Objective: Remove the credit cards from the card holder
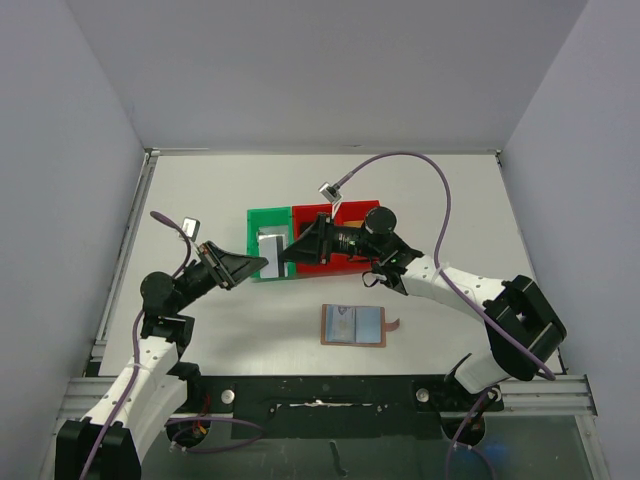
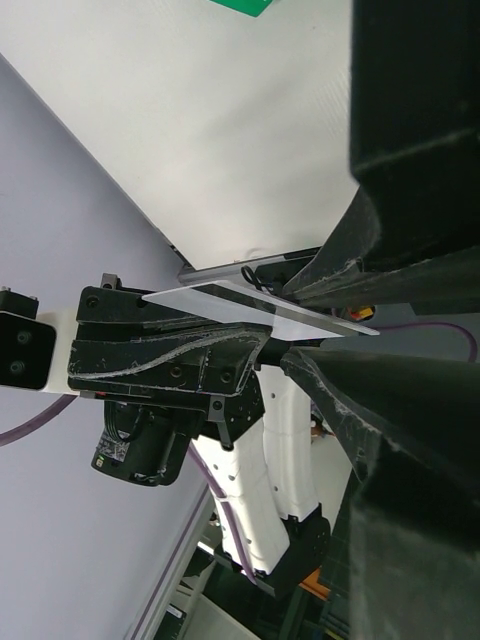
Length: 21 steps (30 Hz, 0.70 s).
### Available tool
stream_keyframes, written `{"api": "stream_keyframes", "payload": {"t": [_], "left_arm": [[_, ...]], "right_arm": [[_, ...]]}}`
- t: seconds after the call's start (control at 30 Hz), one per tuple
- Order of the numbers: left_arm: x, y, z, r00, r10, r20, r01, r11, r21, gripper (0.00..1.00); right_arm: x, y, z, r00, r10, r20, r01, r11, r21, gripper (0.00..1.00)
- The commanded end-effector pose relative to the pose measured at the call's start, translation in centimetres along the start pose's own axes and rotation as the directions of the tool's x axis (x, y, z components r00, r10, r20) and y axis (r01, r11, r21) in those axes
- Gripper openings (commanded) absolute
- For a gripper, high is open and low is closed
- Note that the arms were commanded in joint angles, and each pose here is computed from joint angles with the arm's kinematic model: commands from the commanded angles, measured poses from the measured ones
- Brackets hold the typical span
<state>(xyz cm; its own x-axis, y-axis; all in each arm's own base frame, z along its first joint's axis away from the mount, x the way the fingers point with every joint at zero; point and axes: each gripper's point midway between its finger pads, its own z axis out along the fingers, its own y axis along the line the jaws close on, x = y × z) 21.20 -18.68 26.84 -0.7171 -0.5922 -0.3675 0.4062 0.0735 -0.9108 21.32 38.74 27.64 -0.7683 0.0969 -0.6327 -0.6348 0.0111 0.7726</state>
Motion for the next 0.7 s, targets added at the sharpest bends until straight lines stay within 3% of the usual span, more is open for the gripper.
{"api": "stream_keyframes", "payload": {"t": [0.0,0.3,0.57,0.67], "left_arm": [[-0.4,-1.1,-0.1,0.998,0.053,0.021,-0.053,0.998,0.043,0.0],[-0.5,-1.2,0.0,0.998,0.057,0.024,-0.058,0.997,0.047,0.0],[-0.3,-1.1,-0.1,0.998,0.054,0.022,-0.055,0.997,0.047,0.0],[-0.3,-1.0,-0.2,0.998,0.052,0.024,-0.053,0.998,0.045,0.0]], "right_arm": [[-1.3,2.4,0.6,0.998,-0.06,0.029,0.062,0.996,-0.07,0.25],[-0.9,2.3,1.4,0.999,-0.053,0.009,0.053,0.996,-0.069,0.24],[-1.0,2.4,1.3,0.998,-0.063,0.016,0.064,0.996,-0.06,0.11],[-1.2,2.2,0.8,0.997,-0.066,0.027,0.067,0.997,-0.05,0.16]]}}
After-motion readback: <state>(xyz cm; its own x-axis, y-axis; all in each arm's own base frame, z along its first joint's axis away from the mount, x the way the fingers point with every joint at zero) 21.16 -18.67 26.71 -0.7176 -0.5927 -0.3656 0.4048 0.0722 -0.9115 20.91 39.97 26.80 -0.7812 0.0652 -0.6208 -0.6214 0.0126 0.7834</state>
